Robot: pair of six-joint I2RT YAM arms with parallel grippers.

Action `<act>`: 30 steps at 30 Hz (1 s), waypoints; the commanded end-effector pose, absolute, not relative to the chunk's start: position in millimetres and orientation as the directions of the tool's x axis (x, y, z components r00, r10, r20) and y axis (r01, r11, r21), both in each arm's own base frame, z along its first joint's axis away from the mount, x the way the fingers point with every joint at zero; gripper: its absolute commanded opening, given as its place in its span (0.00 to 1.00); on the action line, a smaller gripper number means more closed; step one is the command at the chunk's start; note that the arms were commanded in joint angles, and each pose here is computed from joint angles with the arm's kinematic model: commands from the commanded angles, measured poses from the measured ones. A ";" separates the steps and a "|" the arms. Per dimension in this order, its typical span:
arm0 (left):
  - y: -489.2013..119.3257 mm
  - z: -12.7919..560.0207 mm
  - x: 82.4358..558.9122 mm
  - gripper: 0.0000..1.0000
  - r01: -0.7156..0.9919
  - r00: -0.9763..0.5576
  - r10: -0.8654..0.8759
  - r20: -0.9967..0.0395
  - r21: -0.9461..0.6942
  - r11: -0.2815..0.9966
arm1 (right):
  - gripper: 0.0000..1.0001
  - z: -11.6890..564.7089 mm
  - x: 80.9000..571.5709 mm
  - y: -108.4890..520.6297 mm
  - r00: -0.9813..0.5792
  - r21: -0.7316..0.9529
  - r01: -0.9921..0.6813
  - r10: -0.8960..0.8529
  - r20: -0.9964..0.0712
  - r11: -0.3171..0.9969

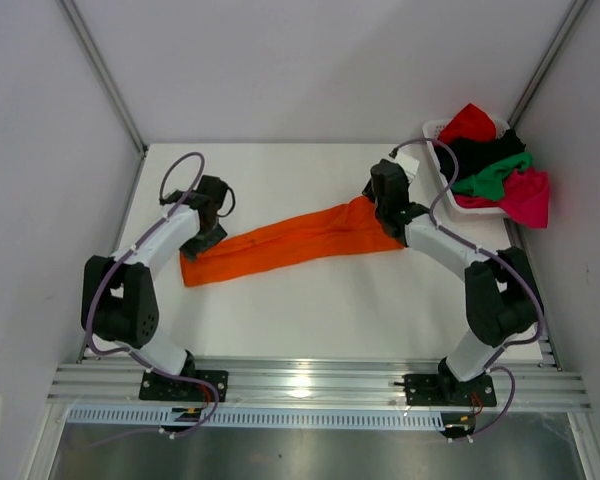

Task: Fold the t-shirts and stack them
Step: Fold the tshirt

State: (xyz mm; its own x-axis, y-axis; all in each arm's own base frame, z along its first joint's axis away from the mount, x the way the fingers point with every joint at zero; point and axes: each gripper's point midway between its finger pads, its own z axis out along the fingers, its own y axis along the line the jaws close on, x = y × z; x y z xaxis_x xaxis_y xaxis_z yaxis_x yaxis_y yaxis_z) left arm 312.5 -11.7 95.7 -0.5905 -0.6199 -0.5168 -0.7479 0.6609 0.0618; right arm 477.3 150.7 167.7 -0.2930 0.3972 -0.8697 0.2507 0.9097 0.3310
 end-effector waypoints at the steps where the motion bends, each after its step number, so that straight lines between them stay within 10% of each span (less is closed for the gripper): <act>1: -26.1 95.2 318.0 0.69 -0.709 -0.624 -0.586 -0.517 0.061 0.702 | 0.46 187.4 456.5 140.2 -0.258 0.321 0.319 0.408 -0.876 0.892; 30: -40.8 63.0 315.5 0.68 -0.674 -0.689 -0.563 -0.457 0.119 0.729 | 0.43 55.6 449.2 189.8 -0.538 0.377 0.400 0.547 -0.641 0.836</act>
